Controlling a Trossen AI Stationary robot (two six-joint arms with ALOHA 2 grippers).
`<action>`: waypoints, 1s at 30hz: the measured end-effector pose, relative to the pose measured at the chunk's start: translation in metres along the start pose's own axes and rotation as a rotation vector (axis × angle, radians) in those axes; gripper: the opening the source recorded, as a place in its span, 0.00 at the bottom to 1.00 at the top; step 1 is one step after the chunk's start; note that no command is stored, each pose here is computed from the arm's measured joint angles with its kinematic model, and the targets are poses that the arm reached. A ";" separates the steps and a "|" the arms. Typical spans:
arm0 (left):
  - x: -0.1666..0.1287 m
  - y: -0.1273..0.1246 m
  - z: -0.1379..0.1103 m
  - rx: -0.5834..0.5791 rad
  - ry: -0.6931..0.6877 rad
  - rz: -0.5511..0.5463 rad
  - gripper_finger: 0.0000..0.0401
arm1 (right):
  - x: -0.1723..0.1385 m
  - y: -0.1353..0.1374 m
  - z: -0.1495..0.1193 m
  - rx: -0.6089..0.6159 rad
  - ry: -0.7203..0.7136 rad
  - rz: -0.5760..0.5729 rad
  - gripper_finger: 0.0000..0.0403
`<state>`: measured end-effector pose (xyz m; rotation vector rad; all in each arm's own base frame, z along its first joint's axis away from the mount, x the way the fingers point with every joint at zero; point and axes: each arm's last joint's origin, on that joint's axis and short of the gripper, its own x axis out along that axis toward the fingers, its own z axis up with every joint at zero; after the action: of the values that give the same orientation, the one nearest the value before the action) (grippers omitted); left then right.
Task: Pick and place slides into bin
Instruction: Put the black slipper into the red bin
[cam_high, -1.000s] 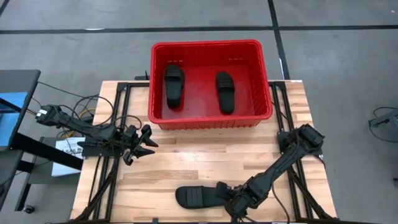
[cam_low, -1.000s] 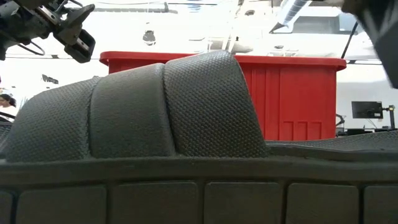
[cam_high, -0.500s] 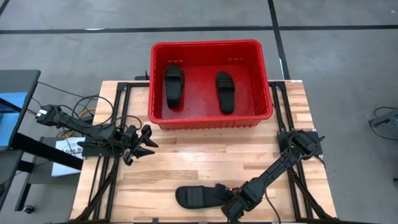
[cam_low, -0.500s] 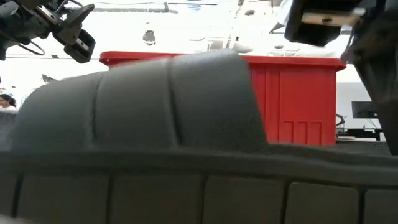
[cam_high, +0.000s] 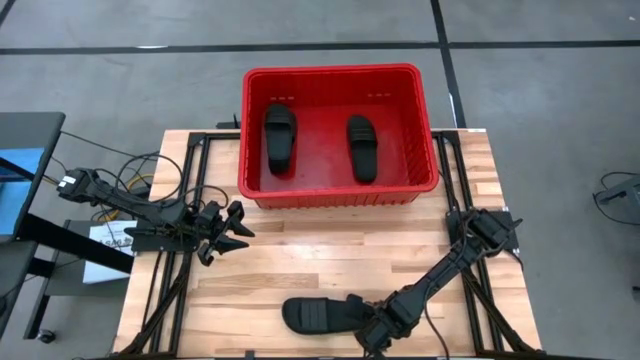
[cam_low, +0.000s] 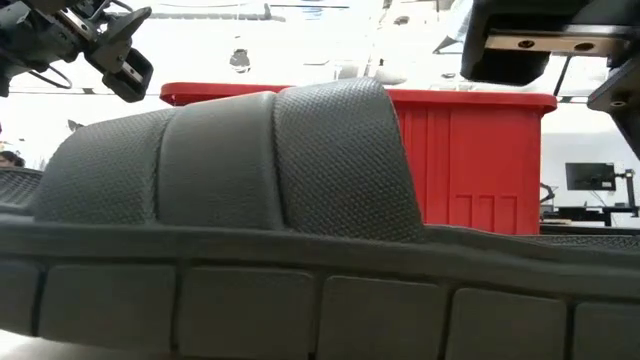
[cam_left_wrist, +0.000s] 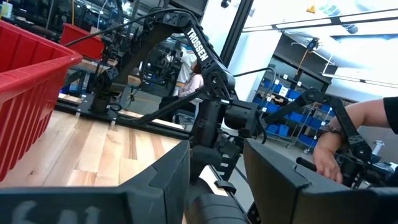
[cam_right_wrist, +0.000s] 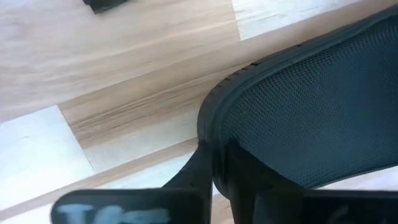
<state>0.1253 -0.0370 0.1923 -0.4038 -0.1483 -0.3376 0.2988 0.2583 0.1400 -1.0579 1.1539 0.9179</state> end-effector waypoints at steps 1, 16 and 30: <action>0.000 0.000 0.000 -0.003 0.000 0.000 0.35 | 0.000 -0.001 0.000 0.009 -0.007 0.011 0.03; 0.000 0.000 -0.001 -0.020 0.010 0.004 0.35 | -0.013 -0.012 0.002 0.063 0.028 0.005 0.01; 0.000 0.001 -0.002 -0.027 0.022 0.008 0.35 | -0.042 -0.016 0.004 0.148 0.159 -0.028 0.00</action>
<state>0.1257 -0.0371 0.1902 -0.4272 -0.1207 -0.3361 0.3074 0.2564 0.1845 -1.0375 1.3141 0.7249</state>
